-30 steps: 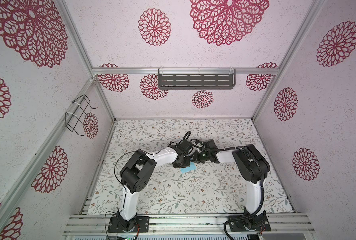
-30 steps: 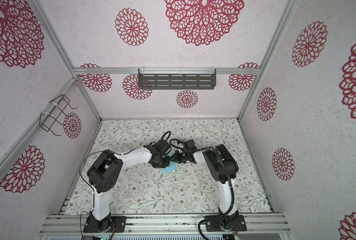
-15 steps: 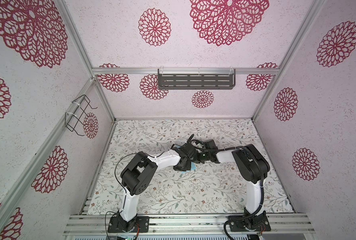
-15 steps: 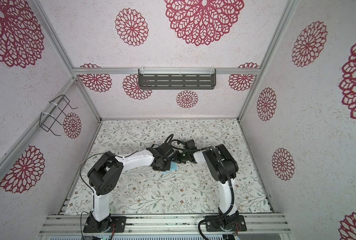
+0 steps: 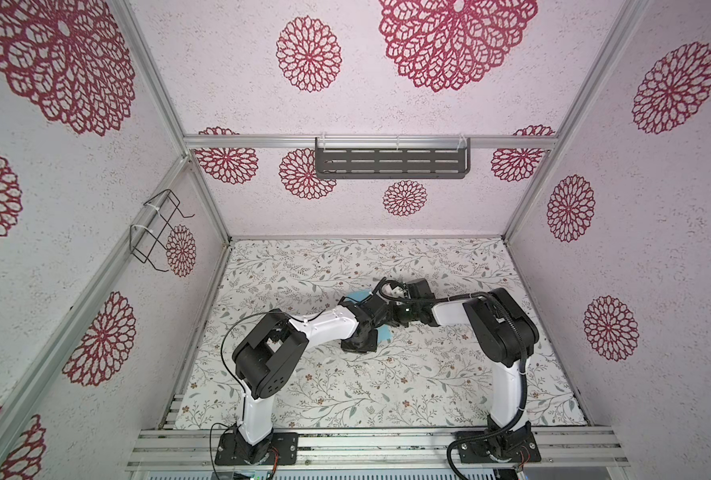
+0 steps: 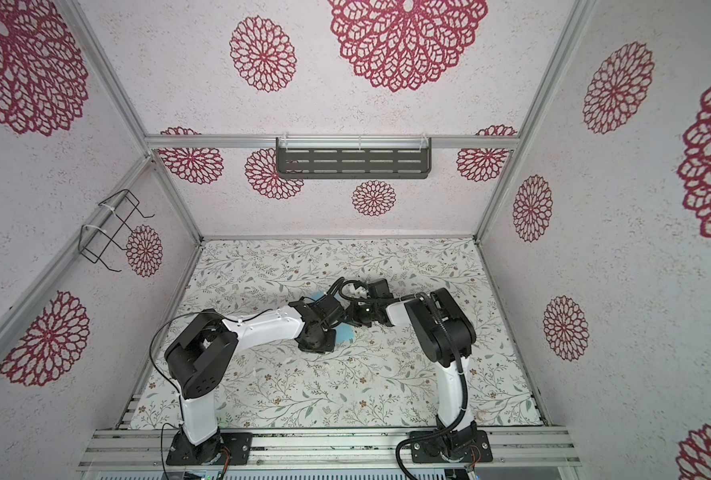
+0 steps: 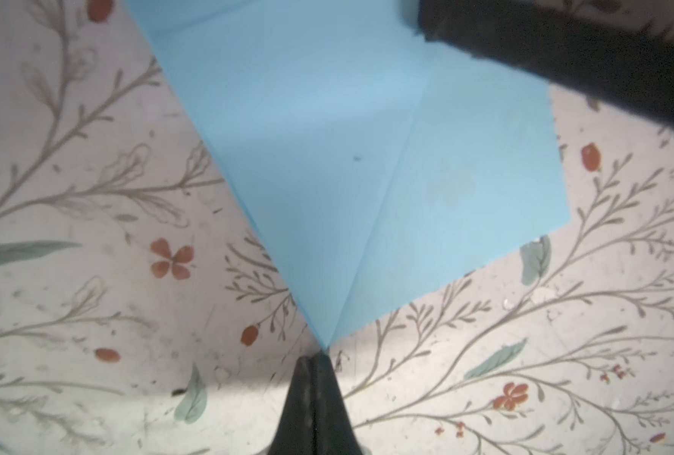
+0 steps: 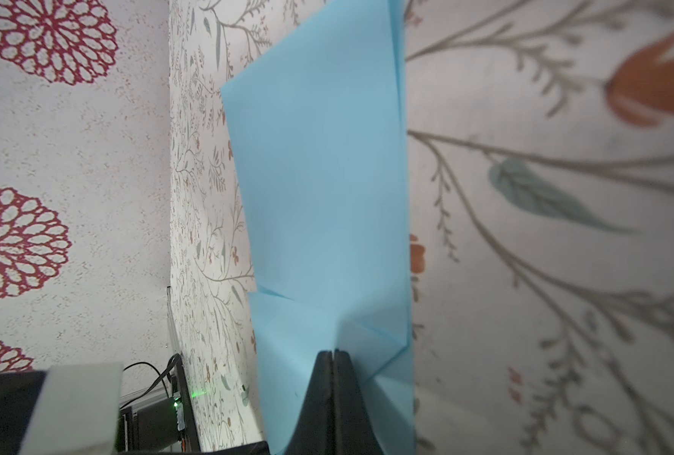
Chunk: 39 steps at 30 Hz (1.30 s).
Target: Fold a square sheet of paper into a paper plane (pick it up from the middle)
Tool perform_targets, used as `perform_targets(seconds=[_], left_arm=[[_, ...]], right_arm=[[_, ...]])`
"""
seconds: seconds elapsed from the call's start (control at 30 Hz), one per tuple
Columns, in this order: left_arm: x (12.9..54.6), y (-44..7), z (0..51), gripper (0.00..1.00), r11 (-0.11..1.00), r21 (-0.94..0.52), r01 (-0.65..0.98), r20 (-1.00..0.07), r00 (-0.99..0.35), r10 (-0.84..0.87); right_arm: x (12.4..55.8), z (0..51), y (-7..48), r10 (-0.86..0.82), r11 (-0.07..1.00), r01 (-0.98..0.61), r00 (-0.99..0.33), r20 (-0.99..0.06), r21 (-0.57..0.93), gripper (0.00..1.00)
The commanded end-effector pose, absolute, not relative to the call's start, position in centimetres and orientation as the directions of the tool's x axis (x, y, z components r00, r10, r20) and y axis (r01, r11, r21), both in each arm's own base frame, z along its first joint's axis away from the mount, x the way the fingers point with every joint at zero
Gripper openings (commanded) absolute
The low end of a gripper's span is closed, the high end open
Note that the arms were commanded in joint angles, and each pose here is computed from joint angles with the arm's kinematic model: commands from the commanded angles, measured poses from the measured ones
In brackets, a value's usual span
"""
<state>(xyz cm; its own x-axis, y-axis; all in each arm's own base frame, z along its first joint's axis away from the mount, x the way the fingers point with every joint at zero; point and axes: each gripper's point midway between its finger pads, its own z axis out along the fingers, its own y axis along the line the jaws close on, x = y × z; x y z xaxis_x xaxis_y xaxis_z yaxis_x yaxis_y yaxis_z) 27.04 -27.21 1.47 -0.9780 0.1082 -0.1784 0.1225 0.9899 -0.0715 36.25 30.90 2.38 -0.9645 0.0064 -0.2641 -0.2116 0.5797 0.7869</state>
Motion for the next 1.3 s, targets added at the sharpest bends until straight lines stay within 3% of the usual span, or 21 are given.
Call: perform_targets(seconds=[0.0, 0.13, 0.2, 0.3, 0.43, 0.8, 1.27], left_arm=[[28.0, -27.0, 4.5, 0.00, 0.989, -0.102, 0.105, -0.246, -0.966, 0.077], [30.2, -26.9, 7.0, 0.05, 0.979, -0.198, 0.050, -0.328, -0.945, -0.018], [31.3, -26.9, 7.7, 0.09, 0.966, -0.258, 0.024, -0.352, -0.933, -0.071], [32.7, -27.6, 8.3, 0.16, 0.930, -0.367, 0.004, -0.358, -0.924, -0.137], [34.4, -29.3, 9.1, 0.18, 0.868, -0.496, 0.012, -0.340, -0.923, -0.182], [37.0, -27.2, 5.4, 0.06, 0.912, -0.401, -0.089, -0.310, -0.923, -0.226], [36.1, -26.0, 4.0, 0.05, 0.917, -0.380, -0.122, -0.287, -0.927, -0.243]], right_arm=[[36.5, 2.0, 30.2, 0.032, 0.624, -0.169, -0.970, -0.240, 0.763, 0.03], [37.3, 5.9, 30.8, 0.050, 0.570, -0.226, -0.950, -0.308, 0.790, 0.08], [37.6, 7.6, 30.8, 0.070, 0.552, -0.249, -0.937, -0.341, 0.796, 0.15], [37.8, 8.9, 30.1, 0.121, 0.536, -0.246, -0.924, -0.362, 0.807, 0.27], [38.0, 8.8, 28.6, 0.184, 0.547, -0.210, -0.914, -0.361, 0.811, 0.38], [37.5, 7.2, 29.1, 0.165, 0.512, -0.176, -0.940, -0.297, 0.841, 0.41], [35.8, 5.9, 32.6, 0.021, 0.460, -0.222, -0.965, -0.260, 0.860, 0.40]])
